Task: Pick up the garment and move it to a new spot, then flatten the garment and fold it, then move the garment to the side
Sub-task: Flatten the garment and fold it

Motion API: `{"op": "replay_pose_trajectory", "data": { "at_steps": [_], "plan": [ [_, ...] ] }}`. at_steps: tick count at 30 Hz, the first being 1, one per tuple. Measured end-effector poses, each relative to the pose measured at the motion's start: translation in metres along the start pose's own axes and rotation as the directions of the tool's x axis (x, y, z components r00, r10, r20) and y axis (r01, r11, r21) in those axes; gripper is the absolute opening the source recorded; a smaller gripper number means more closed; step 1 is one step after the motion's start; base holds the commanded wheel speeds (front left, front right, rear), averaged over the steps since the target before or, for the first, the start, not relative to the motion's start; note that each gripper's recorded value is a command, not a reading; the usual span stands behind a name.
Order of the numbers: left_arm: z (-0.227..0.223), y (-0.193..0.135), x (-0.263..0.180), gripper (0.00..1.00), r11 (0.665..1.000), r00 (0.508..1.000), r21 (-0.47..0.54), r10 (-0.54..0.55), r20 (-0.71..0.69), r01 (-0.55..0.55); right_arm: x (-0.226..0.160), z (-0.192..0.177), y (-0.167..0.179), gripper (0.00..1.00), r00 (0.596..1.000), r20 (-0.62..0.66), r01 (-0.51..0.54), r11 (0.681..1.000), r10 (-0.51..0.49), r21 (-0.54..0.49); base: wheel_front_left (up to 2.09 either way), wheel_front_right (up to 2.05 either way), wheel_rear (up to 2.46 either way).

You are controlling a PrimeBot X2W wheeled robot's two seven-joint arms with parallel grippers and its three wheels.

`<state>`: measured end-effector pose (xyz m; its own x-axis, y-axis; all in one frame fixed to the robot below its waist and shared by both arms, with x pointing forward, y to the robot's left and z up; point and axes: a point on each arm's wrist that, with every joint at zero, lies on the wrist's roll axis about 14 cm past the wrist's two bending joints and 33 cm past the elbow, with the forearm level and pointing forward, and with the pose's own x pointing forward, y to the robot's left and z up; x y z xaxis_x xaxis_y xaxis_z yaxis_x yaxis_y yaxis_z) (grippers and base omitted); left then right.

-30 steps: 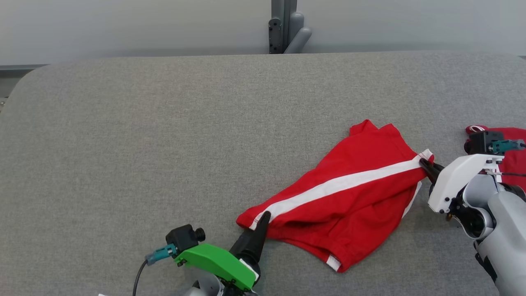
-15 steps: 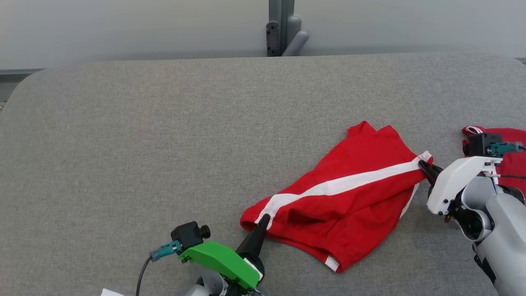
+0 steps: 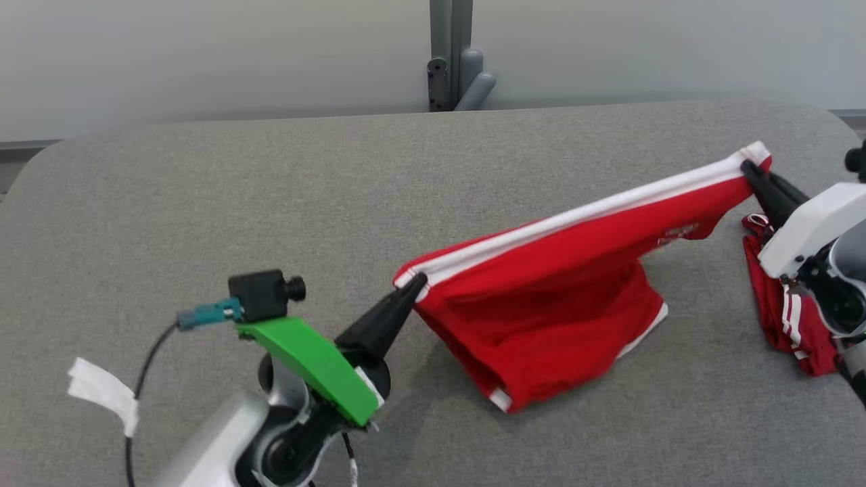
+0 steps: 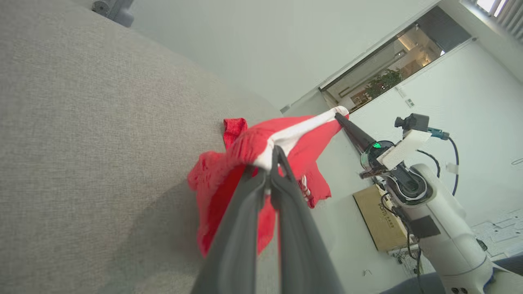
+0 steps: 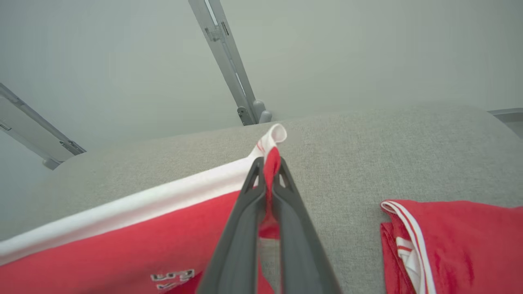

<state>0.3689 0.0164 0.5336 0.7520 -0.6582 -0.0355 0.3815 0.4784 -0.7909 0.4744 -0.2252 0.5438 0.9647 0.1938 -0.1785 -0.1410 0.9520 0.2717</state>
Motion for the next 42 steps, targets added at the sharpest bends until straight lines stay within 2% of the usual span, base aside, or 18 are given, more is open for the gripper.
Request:
{"op": "replay_pose_trajectory", "data": {
  "at_steps": [5, 6, 12, 16, 22, 25, 28, 31, 32, 34, 37, 39, 42],
  "plan": [
    [0.047, -0.051, 0.0, 0.0, 0.98, 0.992, 0.154, -0.12, -0.029, 0.123, -0.01, 0.055, 0.005, 0.0, 0.992, 0.119, -0.031, 0.999, 0.034, -0.023, 0.0, 0.0, 0.0],
    [0.062, -0.071, 0.001, 0.0, 0.966, 0.985, 0.194, -0.161, -0.055, 0.169, -0.011, 0.08, 0.01, 0.0, 0.984, 0.168, -0.049, 0.998, 0.053, -0.029, 0.0, 0.0, 0.0],
    [0.095, -0.101, 0.025, 0.0, 0.923, 0.968, 0.309, -0.187, -0.167, 0.231, -0.002, 0.138, 0.012, 0.0, 0.963, 0.26, -0.054, 0.997, 0.065, -0.047, 0.0, 0.0, 0.0],
    [0.126, -0.086, 0.06, 0.0, 0.905, 0.978, 0.389, -0.108, -0.181, 0.172, 0.02, 0.16, 0.006, 0.0, 0.954, 0.297, -0.022, 0.998, 0.038, -0.058, 0.0, 0.0, 0.0],
    [0.172, -0.069, 0.114, 0.0, 0.888, 0.992, 0.45, -0.049, -0.116, 0.097, 0.061, 0.182, 0.002, 0.0, 0.93, 0.367, 0.008, 0.999, 0.008, -0.04, 0.0, 0.0, 0.0],
    [0.199, -0.052, 0.147, 0.0, 0.871, 0.999, 0.49, -0.011, -0.043, 0.031, 0.085, 0.2, -0.002, 0.0, 0.886, 0.464, 0.035, 0.999, -0.024, -0.015, 0.0, 0.0, 0.0],
    [0.227, -0.037, 0.175, 0.0, 0.856, 0.997, 0.517, -0.018, 0.069, -0.021, 0.11, 0.208, 0.001, 0.0, 0.839, 0.542, 0.036, 0.999, -0.043, 0.024, 0.0, 0.0, 0.0],
    [0.247, -0.018, 0.198, 0.0, 0.833, 0.986, 0.55, -0.025, 0.163, -0.07, 0.125, 0.223, 0.006, 0.0, 0.764, 0.643, 0.043, 0.999, -0.042, 0.014, 0.0, 0.0, 0.0],
    [0.251, -0.011, 0.204, 0.0, 0.823, 0.981, 0.562, -0.032, 0.189, -0.081, 0.13, 0.225, 0.007, 0.0, 0.744, 0.667, 0.045, 0.999, -0.04, 0.01, 0.0, 0.0, 0.0],
    [0.257, 0.008, 0.213, 0.0, 0.81, 0.968, 0.575, -0.037, 0.248, -0.116, 0.145, 0.211, 0.009, 0.0, 0.738, 0.673, 0.039, 0.999, -0.045, 0.023, 0.0, 0.0, 0.0],
    [0.25, 0.043, 0.222, 0.0, 0.805, 0.959, 0.576, -0.03, 0.282, -0.145, 0.165, 0.177, 0.01, 0.0, 0.773, 0.632, 0.032, 0.999, -0.049, 0.038, 0.0, 0.0, 0.0],
    [0.237, 0.061, 0.227, 0.0, 0.802, 0.963, 0.581, -0.026, 0.269, -0.14, 0.17, 0.16, 0.01, 0.0, 0.797, 0.603, 0.033, 0.999, -0.033, 0.011, 0.0, 0.0, 0.0],
    [0.188, 0.099, 0.228, 0.0, 0.82, 0.982, 0.559, 0.021, 0.187, -0.124, 0.173, 0.104, 0.004, 0.0, 0.867, 0.497, 0.037, 0.999, -0.018, -0.028, 0.0, 0.0, 0.0]
  ]
}}
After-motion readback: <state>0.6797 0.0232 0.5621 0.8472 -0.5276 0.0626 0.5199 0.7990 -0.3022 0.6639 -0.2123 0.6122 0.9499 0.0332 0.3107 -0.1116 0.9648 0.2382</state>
